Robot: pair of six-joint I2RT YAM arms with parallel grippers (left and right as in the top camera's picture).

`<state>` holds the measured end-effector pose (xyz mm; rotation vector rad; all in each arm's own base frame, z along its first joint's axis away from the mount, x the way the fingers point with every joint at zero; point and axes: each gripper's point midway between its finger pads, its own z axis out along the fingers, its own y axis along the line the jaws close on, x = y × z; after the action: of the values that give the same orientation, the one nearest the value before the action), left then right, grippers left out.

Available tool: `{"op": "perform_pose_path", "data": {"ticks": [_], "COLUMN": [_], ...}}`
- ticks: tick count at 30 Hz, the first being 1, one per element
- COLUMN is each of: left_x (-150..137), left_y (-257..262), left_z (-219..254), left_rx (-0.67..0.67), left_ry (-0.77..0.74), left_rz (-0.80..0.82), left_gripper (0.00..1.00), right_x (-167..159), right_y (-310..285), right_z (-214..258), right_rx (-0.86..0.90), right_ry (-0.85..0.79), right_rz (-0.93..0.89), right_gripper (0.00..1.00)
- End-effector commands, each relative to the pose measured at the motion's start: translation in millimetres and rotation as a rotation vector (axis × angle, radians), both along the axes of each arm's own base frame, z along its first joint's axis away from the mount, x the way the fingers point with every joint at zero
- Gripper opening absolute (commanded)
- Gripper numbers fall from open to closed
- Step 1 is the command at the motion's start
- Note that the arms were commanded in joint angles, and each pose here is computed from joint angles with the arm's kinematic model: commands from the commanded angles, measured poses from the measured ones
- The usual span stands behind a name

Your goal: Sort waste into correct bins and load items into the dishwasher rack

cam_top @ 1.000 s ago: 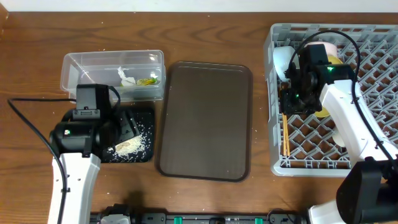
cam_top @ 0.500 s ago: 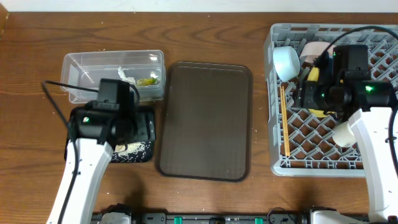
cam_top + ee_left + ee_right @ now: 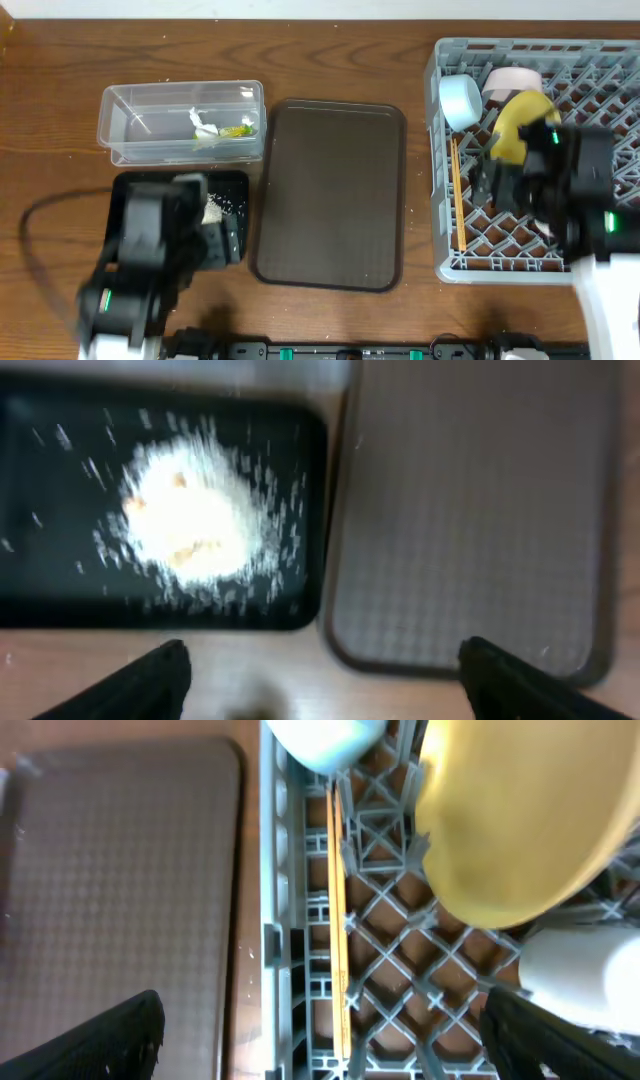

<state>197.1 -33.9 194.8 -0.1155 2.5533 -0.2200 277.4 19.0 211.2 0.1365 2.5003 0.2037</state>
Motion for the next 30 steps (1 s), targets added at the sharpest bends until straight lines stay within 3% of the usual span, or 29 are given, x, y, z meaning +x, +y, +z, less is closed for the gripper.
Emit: {"op": "perform_pose_path", "data": {"ticks": [1, 8, 16, 30], "left_x": [-13.4, -31.3, -32.3, -32.3], "left_y": [1.7, 3.7, 3.8, 3.8], "left_z": [11.0, 35.3, 36.2, 36.2], "left_rx": [-0.003, -0.020, -0.020, -0.020], "left_ry": [-0.124, -0.280, -0.287, -0.287], "left_rz": [-0.009, -0.008, -0.008, -0.008], "left_gripper": [0.93, 0.93, 0.94, 0.94], "right_x": [-22.6, -62.1, -96.9, -110.0], "right_y": [-1.8, -0.2, 0.0, -8.6], "right_z": [-0.7, -4.7, -29.3, -41.0], "right_rx": [-0.006, 0.000, 0.000, -0.032], "right_ry": [-0.102, -0.220, -0.085, -0.013], "right_rz": [-0.008, -0.002, -0.002, -0.042], "right_gripper": [0.99, 0.99, 0.99, 0.99]}}
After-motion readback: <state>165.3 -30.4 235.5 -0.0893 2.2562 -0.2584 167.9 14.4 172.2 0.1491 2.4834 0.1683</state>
